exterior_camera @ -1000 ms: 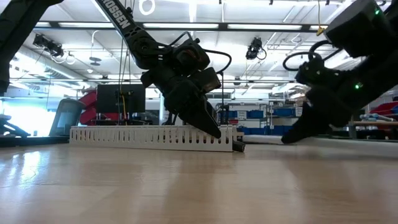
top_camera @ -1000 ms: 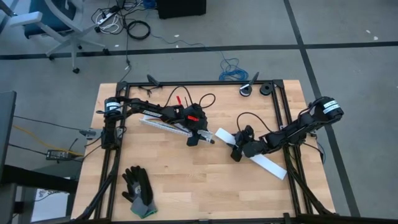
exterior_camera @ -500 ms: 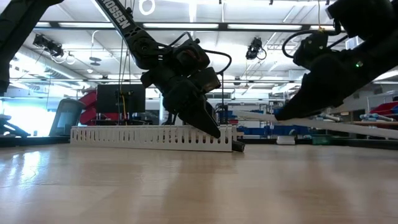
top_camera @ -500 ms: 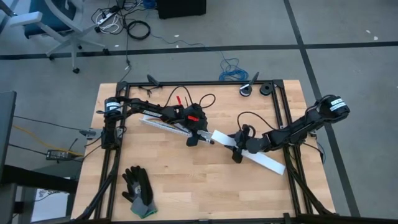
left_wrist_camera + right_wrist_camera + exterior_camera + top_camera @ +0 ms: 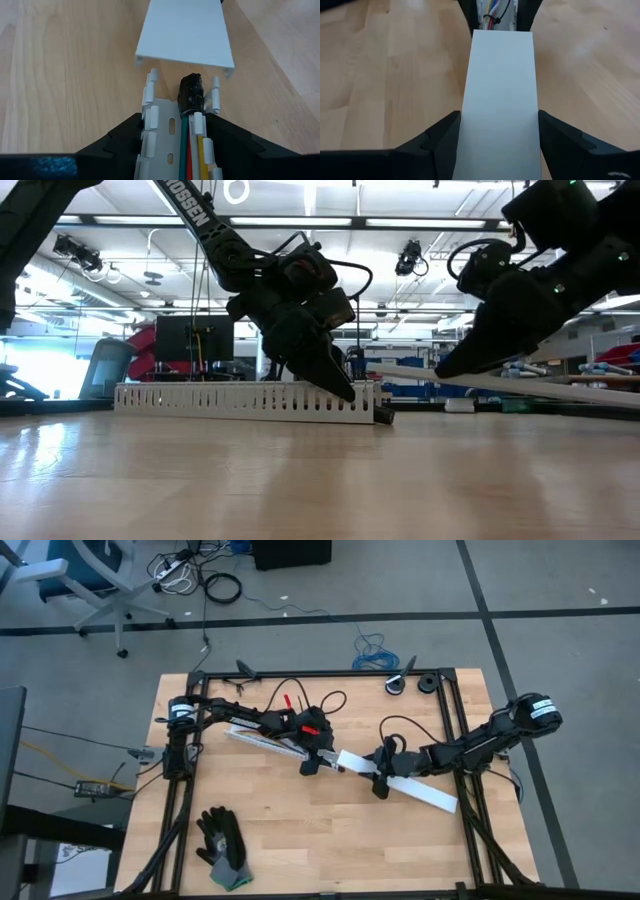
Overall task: Ziptie cables
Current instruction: Close the white cable duct with the cover
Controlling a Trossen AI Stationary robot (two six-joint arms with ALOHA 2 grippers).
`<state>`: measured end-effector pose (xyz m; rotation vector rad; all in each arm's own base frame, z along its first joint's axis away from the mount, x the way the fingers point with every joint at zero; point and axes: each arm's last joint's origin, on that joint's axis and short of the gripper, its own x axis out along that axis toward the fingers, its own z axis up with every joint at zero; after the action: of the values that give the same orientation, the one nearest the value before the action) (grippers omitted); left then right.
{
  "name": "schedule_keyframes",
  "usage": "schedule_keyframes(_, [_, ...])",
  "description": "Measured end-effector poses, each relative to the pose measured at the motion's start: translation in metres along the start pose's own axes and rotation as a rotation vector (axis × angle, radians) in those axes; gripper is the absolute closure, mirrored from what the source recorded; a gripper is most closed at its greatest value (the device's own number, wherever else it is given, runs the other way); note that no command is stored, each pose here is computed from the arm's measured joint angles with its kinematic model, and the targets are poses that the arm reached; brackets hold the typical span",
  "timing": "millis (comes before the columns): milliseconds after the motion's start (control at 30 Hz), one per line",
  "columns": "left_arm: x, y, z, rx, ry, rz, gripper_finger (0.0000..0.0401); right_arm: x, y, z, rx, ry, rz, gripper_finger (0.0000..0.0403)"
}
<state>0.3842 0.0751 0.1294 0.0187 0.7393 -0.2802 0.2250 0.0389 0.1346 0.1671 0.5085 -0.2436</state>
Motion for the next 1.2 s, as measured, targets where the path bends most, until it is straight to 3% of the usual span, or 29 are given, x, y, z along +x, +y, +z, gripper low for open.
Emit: schedule_keyframes(1200, [0.0,0.004,0.003,-0.021,-0.019,0.082,0.0183,0.006,-0.017,0.0,-0.066,0.075,0.006,0.0171])
